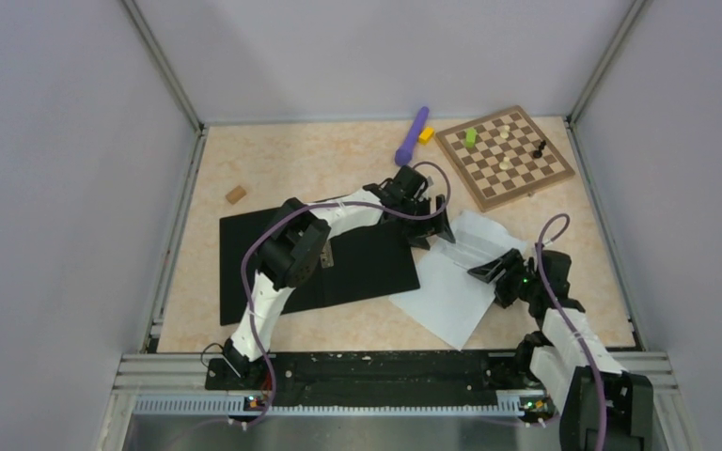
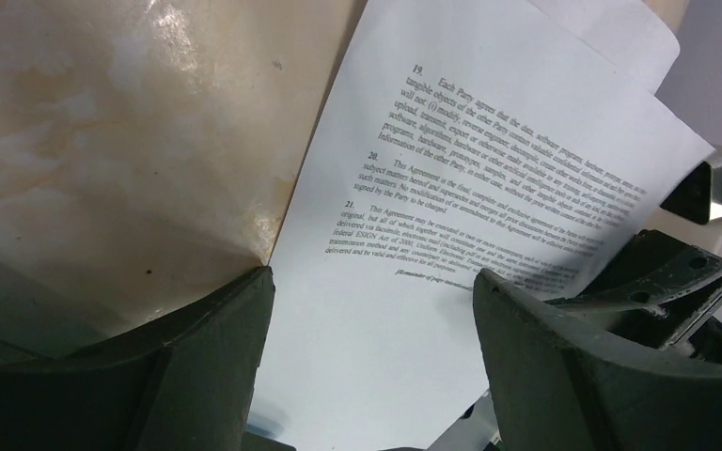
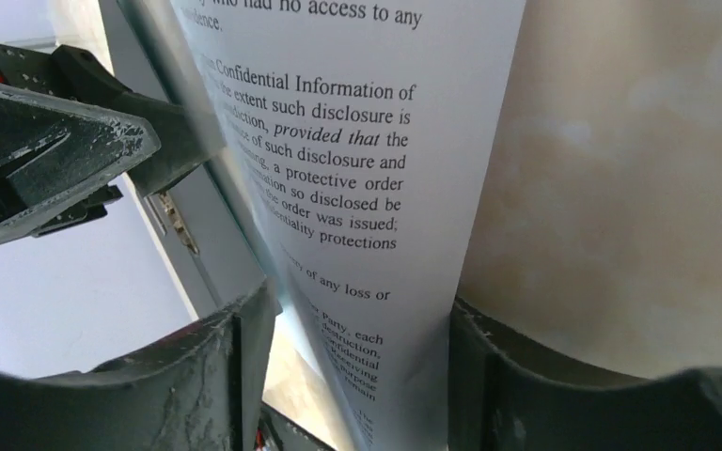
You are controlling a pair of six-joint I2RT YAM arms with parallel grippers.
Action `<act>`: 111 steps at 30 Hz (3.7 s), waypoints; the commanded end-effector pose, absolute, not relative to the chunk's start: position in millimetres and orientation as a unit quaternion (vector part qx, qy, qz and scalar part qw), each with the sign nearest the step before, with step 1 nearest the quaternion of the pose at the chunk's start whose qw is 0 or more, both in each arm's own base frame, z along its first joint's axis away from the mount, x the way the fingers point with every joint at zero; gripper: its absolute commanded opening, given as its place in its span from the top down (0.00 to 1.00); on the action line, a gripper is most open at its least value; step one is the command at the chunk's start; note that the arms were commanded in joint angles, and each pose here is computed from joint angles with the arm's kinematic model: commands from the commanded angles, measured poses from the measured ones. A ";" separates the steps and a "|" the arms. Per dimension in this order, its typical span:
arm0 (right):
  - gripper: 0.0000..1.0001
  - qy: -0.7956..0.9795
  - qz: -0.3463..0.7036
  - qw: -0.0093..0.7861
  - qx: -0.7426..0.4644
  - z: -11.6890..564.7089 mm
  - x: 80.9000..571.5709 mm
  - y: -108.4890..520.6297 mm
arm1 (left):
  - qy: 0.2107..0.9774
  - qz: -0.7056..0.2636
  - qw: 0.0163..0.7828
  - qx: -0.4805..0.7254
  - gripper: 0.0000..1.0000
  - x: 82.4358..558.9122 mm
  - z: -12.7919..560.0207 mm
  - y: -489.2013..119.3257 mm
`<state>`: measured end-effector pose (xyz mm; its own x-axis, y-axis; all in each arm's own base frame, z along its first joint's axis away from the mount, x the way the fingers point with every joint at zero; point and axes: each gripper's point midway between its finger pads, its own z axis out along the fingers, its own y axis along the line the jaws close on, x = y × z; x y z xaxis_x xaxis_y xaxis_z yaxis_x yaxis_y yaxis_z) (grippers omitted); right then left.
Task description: Put the files into the folder
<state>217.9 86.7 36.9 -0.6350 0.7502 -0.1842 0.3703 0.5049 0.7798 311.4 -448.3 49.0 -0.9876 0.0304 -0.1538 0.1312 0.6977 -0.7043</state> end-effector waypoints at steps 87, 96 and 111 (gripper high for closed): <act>1.00 0.897 0.392 0.202 0.033 58.5 358.0 264.6 | 0.938 -0.079 0.158 -0.297 0.12 315.1 34.4 -46.5; 1.00 0.915 0.350 0.193 0.061 30.8 334.1 242.3 | 0.950 -0.117 0.139 -0.254 0.12 320.6 19.6 -86.1; 1.00 0.920 0.319 0.215 0.075 44.9 300.1 214.5 | 0.960 -0.169 0.139 -0.177 0.14 342.8 24.6 -148.7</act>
